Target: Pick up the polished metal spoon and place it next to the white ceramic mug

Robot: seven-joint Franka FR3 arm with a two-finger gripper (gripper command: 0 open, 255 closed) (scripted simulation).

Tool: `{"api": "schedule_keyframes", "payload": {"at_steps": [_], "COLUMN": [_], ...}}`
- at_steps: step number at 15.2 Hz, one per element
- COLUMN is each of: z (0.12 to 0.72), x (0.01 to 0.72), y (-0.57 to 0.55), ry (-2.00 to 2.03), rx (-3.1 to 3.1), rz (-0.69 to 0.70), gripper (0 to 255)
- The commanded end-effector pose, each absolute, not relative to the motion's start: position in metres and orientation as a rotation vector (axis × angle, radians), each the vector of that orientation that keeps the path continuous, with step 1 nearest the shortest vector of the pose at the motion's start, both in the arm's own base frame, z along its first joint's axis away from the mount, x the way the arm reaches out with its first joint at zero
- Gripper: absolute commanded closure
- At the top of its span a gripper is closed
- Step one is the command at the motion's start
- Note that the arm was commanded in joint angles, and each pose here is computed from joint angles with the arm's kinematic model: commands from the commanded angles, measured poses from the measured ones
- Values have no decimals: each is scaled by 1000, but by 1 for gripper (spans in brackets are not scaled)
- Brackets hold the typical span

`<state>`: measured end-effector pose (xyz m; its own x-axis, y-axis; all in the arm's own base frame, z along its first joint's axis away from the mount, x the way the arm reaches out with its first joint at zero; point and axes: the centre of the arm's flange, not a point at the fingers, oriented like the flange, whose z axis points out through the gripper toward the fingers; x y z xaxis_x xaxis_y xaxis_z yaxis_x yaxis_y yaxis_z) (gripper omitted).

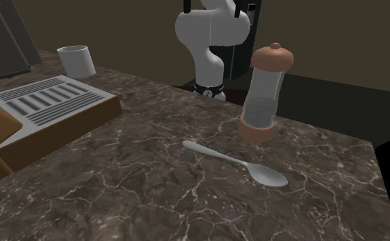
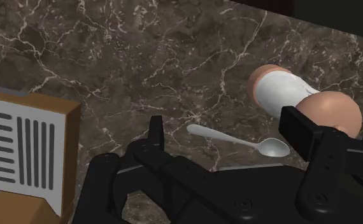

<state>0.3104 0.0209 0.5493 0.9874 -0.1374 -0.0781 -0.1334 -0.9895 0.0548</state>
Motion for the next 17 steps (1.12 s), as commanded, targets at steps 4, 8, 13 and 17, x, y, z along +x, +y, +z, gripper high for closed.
{"api": "schedule_keyframes", "payload": {"at_steps": [4,8,13,17], "z": [521,483,433,392], "x": [340,377,416,440], "y": [25,36,61,87], "ry": [64,420,846,1166], "rx": [3059,2991,2851,2698], "rz": [-145,-168,-192,-208], "gripper": [0,0,0,0]}}
